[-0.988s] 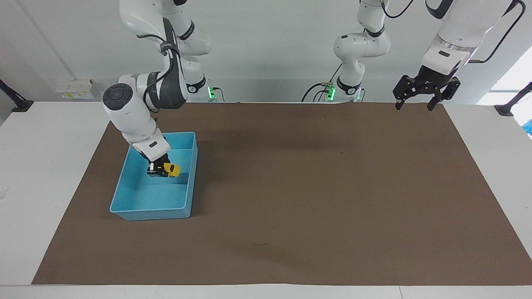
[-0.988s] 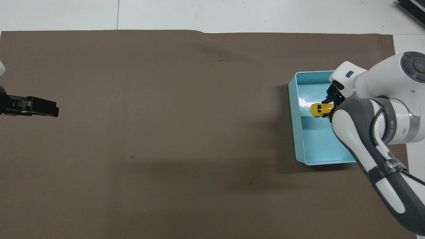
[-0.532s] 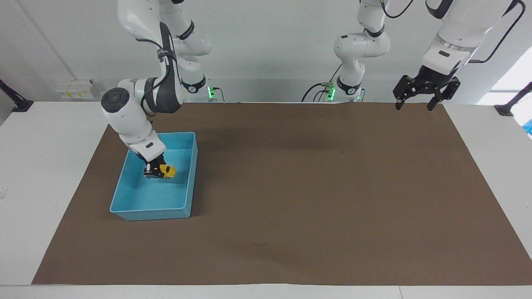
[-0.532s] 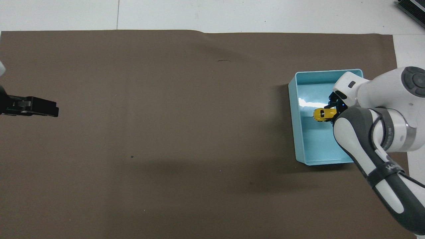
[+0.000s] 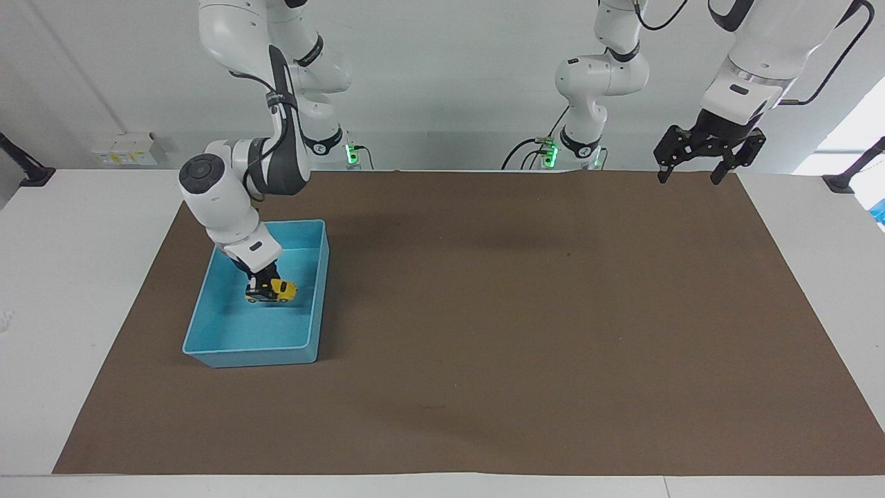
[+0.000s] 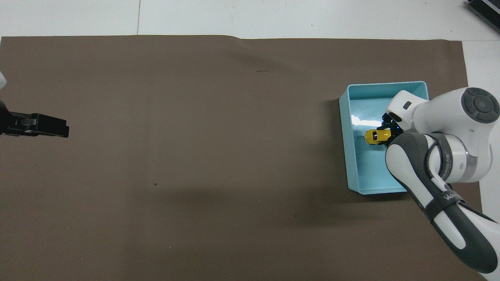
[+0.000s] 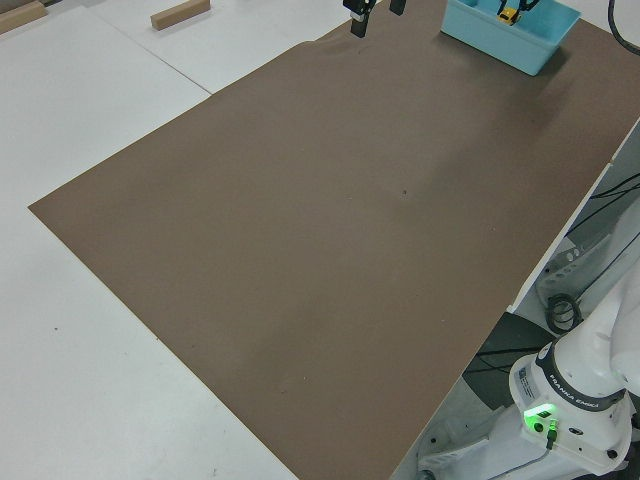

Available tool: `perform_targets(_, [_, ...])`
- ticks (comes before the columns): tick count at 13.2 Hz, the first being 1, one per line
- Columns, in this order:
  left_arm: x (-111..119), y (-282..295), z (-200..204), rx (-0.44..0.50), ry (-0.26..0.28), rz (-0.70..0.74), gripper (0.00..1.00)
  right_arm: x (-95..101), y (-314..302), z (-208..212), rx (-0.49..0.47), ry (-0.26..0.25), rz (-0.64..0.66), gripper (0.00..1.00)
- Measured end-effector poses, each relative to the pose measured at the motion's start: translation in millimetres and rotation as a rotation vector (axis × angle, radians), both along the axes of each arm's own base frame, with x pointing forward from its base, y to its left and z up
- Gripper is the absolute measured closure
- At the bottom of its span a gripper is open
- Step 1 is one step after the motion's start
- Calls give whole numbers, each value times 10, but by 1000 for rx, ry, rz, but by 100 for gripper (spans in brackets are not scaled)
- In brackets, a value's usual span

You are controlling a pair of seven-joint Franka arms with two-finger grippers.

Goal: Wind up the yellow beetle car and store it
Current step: 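Lift the car over the rim and lower it into the box, then open the right gripper to release the car inside the box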

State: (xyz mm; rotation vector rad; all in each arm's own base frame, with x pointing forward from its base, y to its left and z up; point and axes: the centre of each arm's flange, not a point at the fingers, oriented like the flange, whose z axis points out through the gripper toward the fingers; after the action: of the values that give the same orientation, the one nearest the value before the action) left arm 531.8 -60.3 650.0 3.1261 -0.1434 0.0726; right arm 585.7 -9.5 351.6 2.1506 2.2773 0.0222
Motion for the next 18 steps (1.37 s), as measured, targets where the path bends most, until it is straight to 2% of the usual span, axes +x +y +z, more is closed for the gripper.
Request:
perform_targets(9, [0, 0, 0, 0, 0, 0, 0, -83, -88, -224, 0, 7, 5, 56])
perform_targets(18, [0, 0, 0, 0, 0, 0, 0, -100, -96, -251, 1, 12, 8, 56])
